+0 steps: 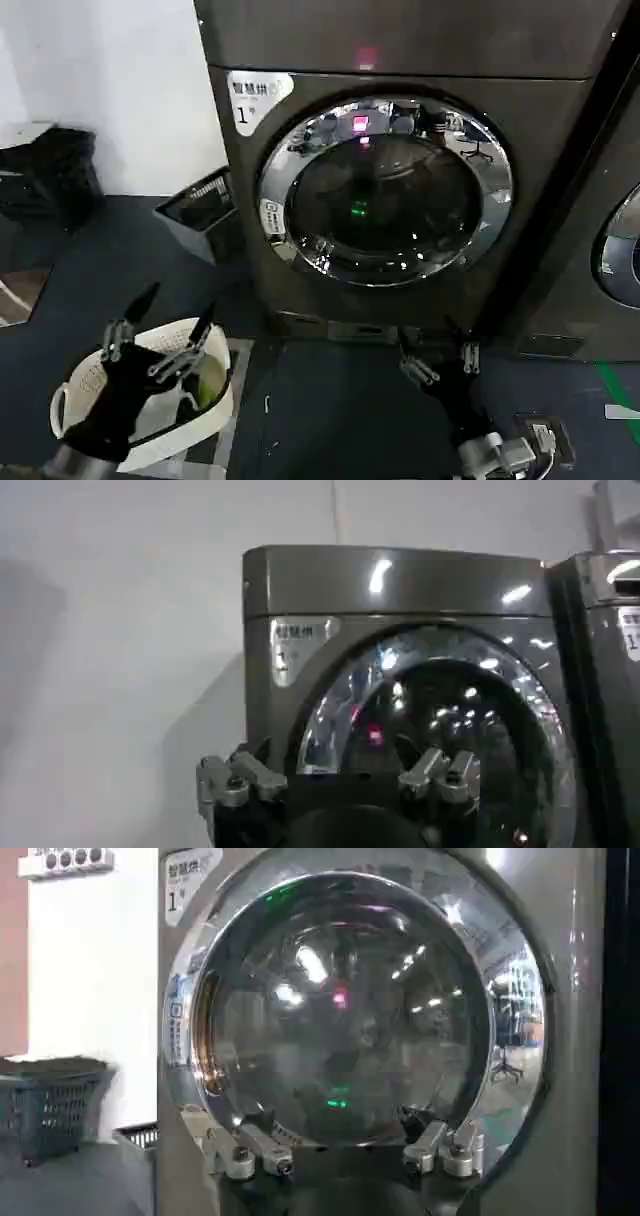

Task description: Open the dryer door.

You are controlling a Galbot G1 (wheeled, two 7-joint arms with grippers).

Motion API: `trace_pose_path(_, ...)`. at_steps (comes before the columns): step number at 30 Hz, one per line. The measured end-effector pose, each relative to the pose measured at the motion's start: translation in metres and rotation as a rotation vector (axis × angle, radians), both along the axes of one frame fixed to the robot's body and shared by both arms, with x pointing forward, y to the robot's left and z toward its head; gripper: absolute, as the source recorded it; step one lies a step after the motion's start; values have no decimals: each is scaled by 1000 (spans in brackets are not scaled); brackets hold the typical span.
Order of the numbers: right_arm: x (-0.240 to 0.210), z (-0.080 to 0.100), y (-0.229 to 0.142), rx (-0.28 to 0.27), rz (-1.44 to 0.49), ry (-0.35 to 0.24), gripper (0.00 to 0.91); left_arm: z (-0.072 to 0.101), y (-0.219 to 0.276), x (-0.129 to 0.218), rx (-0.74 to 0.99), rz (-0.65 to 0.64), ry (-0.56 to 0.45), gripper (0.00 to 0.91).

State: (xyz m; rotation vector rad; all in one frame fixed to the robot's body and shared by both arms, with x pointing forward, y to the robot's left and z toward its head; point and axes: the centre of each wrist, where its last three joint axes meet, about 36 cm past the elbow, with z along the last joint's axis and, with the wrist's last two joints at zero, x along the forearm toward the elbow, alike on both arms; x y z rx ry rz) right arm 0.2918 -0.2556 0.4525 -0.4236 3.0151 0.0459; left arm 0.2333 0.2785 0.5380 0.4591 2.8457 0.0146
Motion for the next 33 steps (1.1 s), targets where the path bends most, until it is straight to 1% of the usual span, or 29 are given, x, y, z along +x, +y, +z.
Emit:
trace_pose_path(3,23,8,-12,51,117,6,907,-1,1,1,-11,-4,7,907)
trace_pose_path(4,31,10,-16,55,150,8,907,-1,1,2,-6,-8,10,907)
trace_pose_path(5,38,13,-20,49,168,9,907,-1,2,3,0,-12,14,907)
trace_pose_path(6,46,17,-23,31,180,10,907,0,3,4,5,-13,14,907)
trace_pose_path(8,62,23,-25,-8,253,33,907,0,5,5,13,-13,18,907)
trace_pose_path(10,75,28,-25,-44,291,37,907,1,6,5,19,-21,29,907)
trace_pose_path(11,81,30,-23,-60,307,50,907,1,7,5,21,-22,31,907)
trace_pose_path(13,93,34,-16,-79,327,60,907,2,8,5,23,-26,45,907)
trace_pose_path(15,105,37,-6,-83,348,63,907,4,8,4,25,-26,56,907)
trace_pose_path(18,125,43,9,-82,386,38,907,6,8,3,28,-22,62,907)
trace_pose_path(21,139,48,24,-64,441,17,907,6,10,2,27,-12,68,907)
trace_pose_path(24,151,50,40,-58,491,2,907,6,11,1,29,-12,81,907)
trace_pose_path(31,169,51,70,-57,556,6,907,4,12,1,24,9,99,907)
trace_pose_path(33,174,50,79,-65,557,5,907,4,12,1,25,7,97,907)
